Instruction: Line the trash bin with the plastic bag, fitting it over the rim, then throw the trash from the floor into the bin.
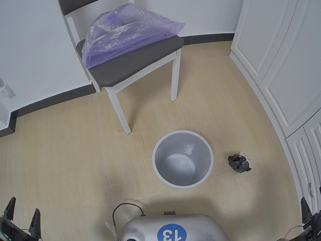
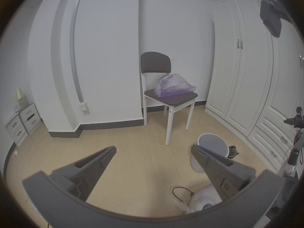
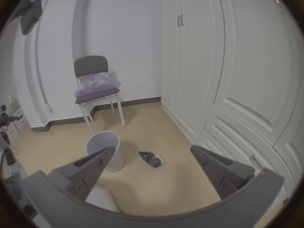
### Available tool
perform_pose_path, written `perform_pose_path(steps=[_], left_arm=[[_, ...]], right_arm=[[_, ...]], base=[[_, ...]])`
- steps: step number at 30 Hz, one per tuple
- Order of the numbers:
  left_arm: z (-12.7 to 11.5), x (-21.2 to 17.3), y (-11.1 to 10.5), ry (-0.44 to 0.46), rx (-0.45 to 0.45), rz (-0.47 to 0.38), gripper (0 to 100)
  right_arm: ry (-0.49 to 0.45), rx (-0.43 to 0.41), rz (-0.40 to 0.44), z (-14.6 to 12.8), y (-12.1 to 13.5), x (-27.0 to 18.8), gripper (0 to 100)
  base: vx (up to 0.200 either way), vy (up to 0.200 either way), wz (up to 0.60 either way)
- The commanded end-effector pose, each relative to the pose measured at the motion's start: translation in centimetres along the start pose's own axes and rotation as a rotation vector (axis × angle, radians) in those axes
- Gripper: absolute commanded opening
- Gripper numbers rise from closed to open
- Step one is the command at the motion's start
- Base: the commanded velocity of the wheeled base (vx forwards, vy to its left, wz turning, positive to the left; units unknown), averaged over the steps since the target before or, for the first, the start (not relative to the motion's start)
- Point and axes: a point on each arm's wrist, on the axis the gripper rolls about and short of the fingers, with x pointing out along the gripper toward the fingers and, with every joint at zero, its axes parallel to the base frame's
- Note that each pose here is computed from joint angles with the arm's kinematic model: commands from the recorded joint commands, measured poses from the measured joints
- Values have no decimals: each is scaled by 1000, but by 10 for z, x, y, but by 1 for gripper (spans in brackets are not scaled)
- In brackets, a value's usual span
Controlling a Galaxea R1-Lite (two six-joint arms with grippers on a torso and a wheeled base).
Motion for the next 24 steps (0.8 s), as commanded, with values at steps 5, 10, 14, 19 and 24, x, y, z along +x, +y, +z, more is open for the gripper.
perform_pose_path(steps=[5, 10, 14, 19, 24], left_arm=[[-5, 0, 0, 2, 5, -8, 100], [-5, 0, 0, 0, -5, 0, 100], [-4, 0, 0, -6, 28, -17, 100], [56, -16, -2, -239, -168, -134, 100], [119, -12, -2, -198, -88, -151, 100]], right_arm=[[-1, -1, -10, -5, 0, 0, 100], [1, -31, -10, -5, 0, 0, 100], [-14, -61, 32, -4, 1, 0, 100], [-238, 201, 205, 52, 5, -17, 100], [-151, 108, 163, 96, 7, -9, 100]], base=[[0, 0, 0], [0, 0, 0], [0, 0, 0], [0, 0, 0], [0, 0, 0]])
